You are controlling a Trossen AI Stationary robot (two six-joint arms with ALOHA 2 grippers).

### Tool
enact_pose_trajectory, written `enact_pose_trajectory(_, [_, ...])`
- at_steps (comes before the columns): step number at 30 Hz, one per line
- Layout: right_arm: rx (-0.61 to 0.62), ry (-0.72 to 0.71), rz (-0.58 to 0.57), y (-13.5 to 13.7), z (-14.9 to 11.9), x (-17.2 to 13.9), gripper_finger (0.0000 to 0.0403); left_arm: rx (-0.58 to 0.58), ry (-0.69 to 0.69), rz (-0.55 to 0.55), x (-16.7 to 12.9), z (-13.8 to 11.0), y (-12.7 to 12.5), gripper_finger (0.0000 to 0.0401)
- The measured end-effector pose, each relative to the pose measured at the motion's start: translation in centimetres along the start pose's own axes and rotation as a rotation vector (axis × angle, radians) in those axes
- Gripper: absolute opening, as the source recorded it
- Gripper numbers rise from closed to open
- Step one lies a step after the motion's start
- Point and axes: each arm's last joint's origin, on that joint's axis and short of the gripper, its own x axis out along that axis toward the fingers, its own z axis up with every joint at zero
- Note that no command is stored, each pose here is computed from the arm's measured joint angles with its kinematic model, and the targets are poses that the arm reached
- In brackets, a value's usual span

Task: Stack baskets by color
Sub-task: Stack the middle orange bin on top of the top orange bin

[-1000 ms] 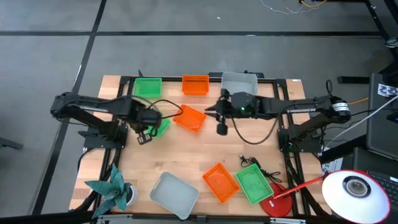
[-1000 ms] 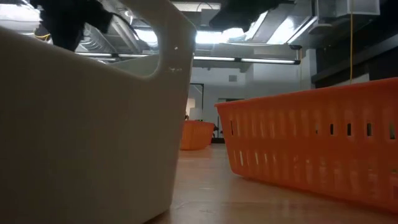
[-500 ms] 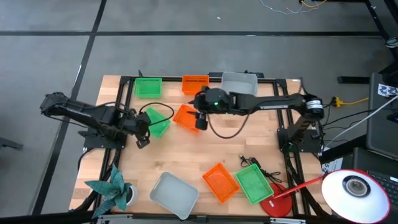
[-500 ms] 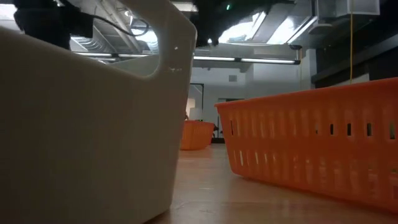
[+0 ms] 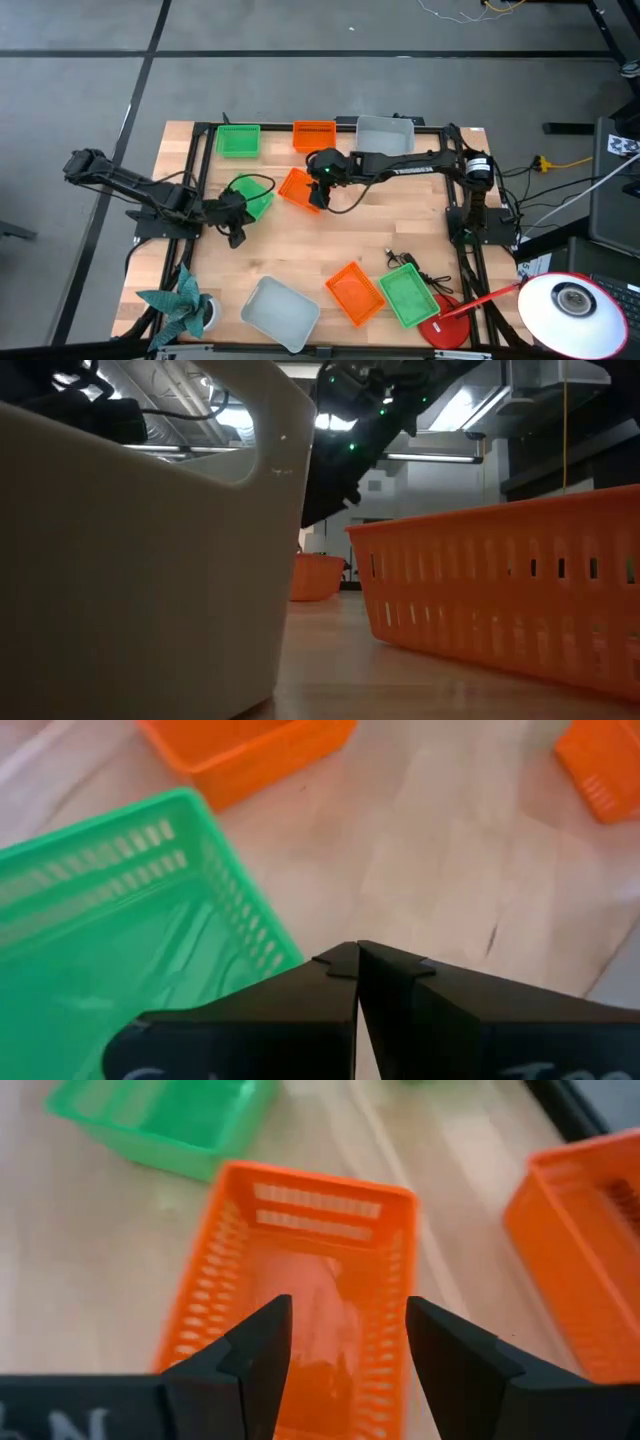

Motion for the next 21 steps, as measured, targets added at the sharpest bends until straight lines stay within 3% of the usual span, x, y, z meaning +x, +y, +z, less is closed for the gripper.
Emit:
enact_pose_trajectory(4, [0.026,0.027,-0.094,-0.7,-0.5,0.9,0.0197,0.036,-0.026,-0.046,0.4,-0.8,0.0,0.0])
enact_pose_trajectory(21, [0.105,0.065,-0.107,-0.9,-1.5,1.4,0.0197,0.251,-0.086,-0.196,-0.2,-0.8,-1.6,0.0])
